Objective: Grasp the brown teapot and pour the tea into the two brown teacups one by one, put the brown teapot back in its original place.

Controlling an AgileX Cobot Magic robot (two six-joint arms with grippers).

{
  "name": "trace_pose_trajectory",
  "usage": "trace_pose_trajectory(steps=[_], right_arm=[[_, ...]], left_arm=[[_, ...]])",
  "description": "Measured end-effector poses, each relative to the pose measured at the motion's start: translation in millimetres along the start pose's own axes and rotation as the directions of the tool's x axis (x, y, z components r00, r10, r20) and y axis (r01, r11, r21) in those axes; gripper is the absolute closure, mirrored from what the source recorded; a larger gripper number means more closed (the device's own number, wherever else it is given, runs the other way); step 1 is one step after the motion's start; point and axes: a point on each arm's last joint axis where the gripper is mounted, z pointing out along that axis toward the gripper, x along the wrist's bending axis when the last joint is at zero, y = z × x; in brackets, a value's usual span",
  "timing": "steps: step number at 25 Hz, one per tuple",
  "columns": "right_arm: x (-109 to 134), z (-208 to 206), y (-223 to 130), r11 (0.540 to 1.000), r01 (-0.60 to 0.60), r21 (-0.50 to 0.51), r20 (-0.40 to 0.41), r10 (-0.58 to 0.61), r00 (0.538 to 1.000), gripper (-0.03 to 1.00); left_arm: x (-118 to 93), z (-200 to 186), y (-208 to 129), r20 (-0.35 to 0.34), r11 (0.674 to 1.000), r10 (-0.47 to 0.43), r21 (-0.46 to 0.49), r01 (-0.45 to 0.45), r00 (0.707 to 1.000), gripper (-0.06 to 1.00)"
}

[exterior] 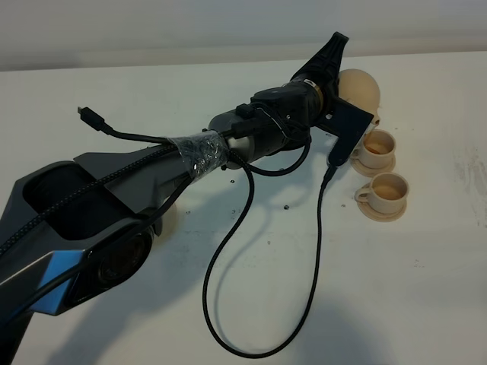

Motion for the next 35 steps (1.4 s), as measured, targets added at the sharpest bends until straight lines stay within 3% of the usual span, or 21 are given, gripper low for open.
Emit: trace_pose_trajectory(steps=[35], right_arm=[[0.0,0.0,0.0,1.000,0.000,0.000,0.000,0.000,1.000,0.43]], left_arm=[[-1.2,1.8,10.2,-0.033,0.992,0.113,-0.045,-0.115,0.993,0.84]])
